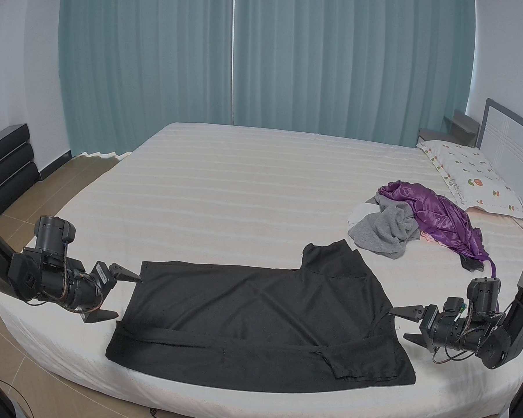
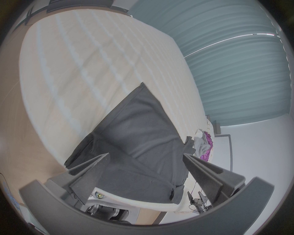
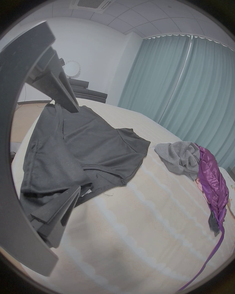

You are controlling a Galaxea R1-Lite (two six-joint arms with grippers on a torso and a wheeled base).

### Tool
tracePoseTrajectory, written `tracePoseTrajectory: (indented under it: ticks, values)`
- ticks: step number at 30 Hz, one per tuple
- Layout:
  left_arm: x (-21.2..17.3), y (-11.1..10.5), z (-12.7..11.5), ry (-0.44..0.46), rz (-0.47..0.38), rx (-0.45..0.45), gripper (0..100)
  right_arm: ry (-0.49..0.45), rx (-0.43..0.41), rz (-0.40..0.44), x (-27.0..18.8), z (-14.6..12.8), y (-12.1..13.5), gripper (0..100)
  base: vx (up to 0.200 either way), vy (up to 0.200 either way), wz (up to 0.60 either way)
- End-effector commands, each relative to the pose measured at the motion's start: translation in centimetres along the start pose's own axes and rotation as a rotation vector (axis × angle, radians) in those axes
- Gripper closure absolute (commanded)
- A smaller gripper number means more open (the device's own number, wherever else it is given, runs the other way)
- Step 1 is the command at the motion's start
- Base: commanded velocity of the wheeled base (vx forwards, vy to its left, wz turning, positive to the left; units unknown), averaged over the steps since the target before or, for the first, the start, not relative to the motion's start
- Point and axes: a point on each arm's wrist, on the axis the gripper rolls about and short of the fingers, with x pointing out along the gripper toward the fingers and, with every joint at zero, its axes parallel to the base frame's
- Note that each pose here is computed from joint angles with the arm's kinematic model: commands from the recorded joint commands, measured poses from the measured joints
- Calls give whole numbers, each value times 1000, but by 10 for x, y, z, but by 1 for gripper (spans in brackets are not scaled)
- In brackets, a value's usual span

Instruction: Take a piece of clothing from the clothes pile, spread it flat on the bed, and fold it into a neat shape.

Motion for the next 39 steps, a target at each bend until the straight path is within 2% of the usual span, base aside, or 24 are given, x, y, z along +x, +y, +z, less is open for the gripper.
tracePoseTrajectory:
  ticks: [1, 11, 17, 22, 25, 33, 37, 39]
  values:
    - [0, -6, 9, -30, -18, 9, 0, 10, -8, 6, 0, -4, 3, 0, 0, 0, 0]
    - [13, -13, 26, -43, -30, 18, 0, 12, -13, 15, 1, -8, 2, 0, 0, 0, 0]
    - [19, -16, 31, -50, -33, 23, 0, 5, 58, 23, 3, -4, 2, 0, 0, 0, 0]
    - [17, -18, 33, -66, -33, 28, 0, -12, 50, 40, 2, -4, 4, 0, 0, 0, 0]
    - [23, -30, 48, -114, -49, 46, 0, -3, 48, 39, 6, -7, 2, 0, 0, 0, 0]
    - [56, -47, 84, -155, -80, 168, 0, 5, 49, 28, 9, -9, -1, 0, 0, 0, 0]
    - [85, -50, 99, -154, -88, 216, 0, 6, 54, 25, 10, -8, -2, 0, 0, 0, 0]
    - [112, -46, 105, -140, -76, 266, 0, 12, 58, 19, 12, -9, -4, 0, 0, 0, 0]
